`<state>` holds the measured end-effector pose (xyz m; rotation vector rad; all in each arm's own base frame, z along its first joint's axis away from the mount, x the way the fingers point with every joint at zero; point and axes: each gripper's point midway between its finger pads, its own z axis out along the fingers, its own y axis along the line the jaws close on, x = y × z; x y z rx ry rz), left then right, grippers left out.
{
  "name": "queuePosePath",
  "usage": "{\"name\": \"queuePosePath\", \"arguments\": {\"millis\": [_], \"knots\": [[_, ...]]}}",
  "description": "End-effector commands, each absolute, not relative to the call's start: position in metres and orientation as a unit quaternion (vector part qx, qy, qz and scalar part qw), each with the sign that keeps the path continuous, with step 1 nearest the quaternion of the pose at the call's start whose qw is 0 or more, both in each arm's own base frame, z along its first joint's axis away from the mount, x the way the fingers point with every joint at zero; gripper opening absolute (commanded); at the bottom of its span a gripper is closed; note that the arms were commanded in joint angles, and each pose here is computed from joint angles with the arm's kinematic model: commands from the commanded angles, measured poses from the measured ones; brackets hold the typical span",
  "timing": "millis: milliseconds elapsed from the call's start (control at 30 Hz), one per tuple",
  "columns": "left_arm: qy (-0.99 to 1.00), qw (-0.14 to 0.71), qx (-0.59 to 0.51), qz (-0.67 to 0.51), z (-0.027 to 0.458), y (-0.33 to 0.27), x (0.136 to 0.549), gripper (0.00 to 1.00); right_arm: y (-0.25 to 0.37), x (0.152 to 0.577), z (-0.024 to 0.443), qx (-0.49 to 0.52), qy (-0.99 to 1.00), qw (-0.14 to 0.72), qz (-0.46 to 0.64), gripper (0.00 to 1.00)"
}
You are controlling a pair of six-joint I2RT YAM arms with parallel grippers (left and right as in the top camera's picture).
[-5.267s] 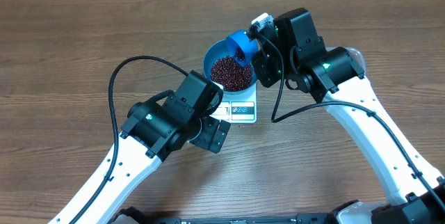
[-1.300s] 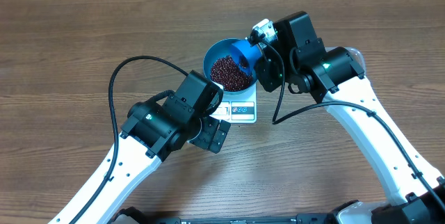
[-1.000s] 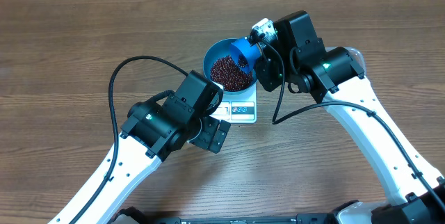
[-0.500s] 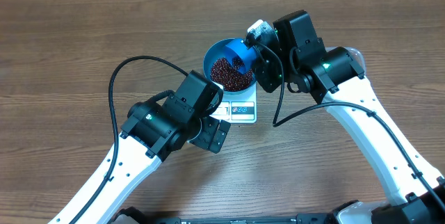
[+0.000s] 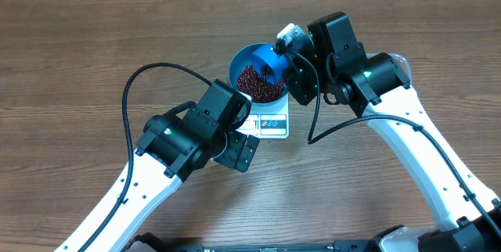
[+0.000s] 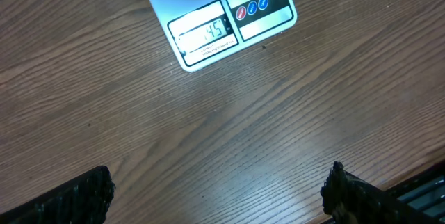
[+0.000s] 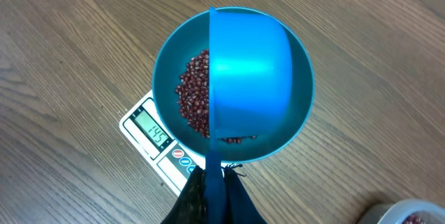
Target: Scoop item into bowl and weigh 150g on scale
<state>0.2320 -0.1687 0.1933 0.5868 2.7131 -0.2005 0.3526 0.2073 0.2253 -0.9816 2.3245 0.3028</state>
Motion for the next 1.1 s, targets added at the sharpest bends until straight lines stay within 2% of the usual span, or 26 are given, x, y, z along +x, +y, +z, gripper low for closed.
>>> {"name": "queuePosePath", "arguments": {"millis": [0,1067], "knots": [[0.958,0.189,0.198,-0.081,0.2011,-0.1683,0.2319,1.00,0.2134,0.3565,0.2375,-0.388,0.858,0.315,0.119,0.04],[0.959,0.189,0.198,-0.081,0.2011,-0.1683,0.2319,1.00,0.2084,0.3563,0.2348,-0.406,0.853,0.312,0.100,0.04]]}}
